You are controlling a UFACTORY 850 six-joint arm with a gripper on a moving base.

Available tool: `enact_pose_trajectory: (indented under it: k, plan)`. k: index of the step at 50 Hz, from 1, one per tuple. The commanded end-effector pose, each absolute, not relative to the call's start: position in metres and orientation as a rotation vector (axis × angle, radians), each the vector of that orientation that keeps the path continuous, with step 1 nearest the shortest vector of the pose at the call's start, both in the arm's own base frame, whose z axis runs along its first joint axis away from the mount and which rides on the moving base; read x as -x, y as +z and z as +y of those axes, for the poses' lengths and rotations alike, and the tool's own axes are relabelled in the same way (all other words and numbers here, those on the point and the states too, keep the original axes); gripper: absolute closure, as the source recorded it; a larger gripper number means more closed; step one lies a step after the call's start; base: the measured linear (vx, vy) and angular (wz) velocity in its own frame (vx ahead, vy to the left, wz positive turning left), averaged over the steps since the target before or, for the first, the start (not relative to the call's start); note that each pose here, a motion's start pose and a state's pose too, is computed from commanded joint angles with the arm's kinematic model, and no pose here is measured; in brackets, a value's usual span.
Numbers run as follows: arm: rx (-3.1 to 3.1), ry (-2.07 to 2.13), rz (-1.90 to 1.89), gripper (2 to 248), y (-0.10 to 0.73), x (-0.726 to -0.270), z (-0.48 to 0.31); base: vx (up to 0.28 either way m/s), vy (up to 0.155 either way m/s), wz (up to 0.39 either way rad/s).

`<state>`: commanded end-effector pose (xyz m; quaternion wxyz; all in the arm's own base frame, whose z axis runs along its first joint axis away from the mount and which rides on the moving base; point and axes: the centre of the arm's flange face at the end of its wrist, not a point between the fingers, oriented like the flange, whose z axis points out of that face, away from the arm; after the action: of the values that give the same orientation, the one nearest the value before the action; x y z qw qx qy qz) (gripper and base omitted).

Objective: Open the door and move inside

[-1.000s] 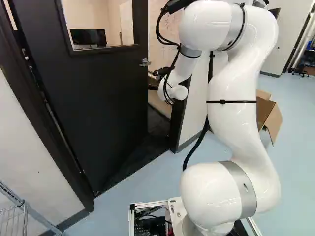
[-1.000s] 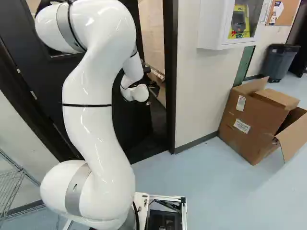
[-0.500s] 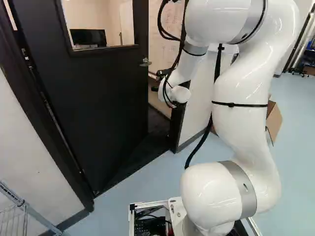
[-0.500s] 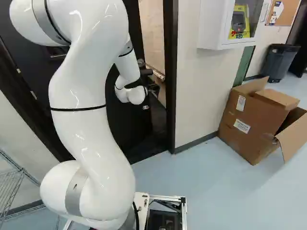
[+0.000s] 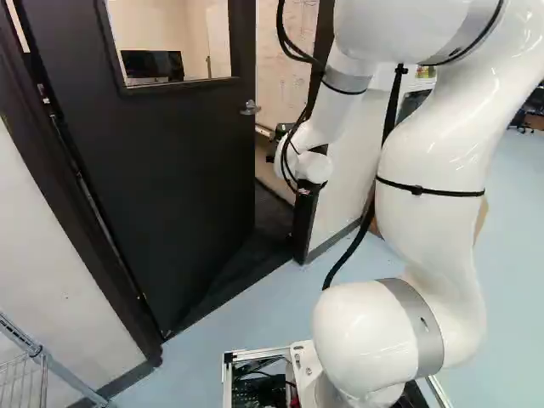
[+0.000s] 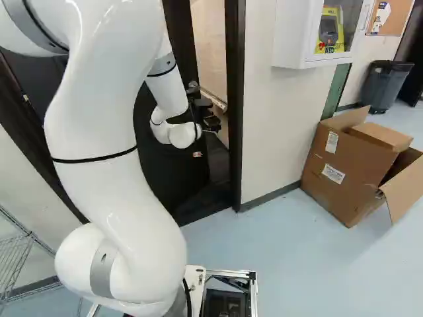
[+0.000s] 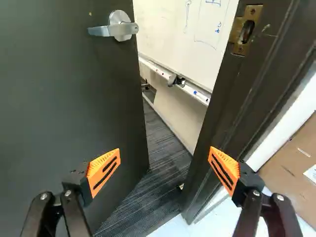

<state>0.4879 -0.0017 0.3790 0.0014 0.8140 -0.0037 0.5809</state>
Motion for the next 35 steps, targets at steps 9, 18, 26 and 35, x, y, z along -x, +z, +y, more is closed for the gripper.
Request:
enact_pose_trajectory:
  k: [9, 18, 26, 35]
  plan:
    - [-2.564, 1.813, -0.013, 3, 0.380, -0.470, 0.000, 0.000, 0.000, 0.000]
    - [-2.571, 1.807, -0.008, 3, 0.381, -0.451, 0.001, 0.000, 0.000, 0.000]
    - [-2.576, 1.803, -0.003, 3, 0.381, -0.435, 0.003, 0.000, 0.000, 0.000]
    - [-2.581, 1.799, 0.002, 3, 0.382, -0.416, 0.004, 0.000, 0.000, 0.000]
